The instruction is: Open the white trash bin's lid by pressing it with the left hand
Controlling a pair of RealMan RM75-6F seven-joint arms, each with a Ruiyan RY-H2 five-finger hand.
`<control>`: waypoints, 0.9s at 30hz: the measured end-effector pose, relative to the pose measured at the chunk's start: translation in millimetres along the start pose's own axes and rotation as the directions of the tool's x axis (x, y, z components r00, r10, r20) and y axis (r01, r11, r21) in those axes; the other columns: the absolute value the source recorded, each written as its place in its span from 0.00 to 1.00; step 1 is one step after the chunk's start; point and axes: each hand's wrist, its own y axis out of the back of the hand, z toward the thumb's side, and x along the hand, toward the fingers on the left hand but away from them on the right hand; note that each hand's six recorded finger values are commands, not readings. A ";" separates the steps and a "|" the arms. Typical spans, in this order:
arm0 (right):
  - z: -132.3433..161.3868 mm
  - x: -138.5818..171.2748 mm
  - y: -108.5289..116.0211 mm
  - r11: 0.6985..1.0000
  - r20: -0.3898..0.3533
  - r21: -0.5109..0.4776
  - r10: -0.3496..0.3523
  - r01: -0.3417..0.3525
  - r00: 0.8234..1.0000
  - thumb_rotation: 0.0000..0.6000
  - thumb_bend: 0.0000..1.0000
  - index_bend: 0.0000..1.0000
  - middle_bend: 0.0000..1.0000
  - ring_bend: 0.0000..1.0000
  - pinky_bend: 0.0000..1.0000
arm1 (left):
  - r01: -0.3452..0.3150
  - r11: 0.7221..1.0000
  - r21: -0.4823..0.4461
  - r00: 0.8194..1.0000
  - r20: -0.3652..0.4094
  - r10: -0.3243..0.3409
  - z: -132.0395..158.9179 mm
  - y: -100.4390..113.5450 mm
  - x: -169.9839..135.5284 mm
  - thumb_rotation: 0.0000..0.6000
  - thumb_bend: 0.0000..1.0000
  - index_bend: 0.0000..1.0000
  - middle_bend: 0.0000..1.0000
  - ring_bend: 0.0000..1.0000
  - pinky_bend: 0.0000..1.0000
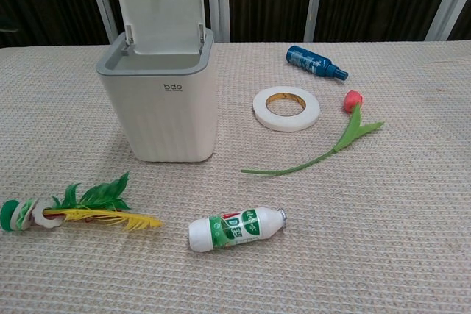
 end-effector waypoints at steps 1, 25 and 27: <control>0.3 0.0 -0.3 1.000 0.000 0.001 0.001 -0.001 1.000 1.00 0.27 0.12 0.02 0.00 0.03 | 0.007 1.000 0.009 1.000 -0.026 -0.006 -7.8 -2.3 -8.2 1.00 0.22 0.19 0.27 0.20 0.21; 4.9 -0.4 -3.2 1.000 -0.026 0.011 -0.003 0.003 1.000 1.00 0.27 0.12 0.02 0.00 0.03 | -0.079 0.988 -0.132 0.952 -0.305 0.035 -136.0 -70.8 -143.7 1.00 0.16 0.14 0.11 0.03 0.05; 5.7 -0.7 -4.8 1.000 -0.029 0.012 0.004 -0.004 1.000 1.00 0.27 0.12 0.02 0.00 0.03 | -0.086 0.987 -0.138 0.951 -0.305 0.040 -136.8 -71.1 -146.2 1.00 0.16 0.14 0.11 0.03 0.05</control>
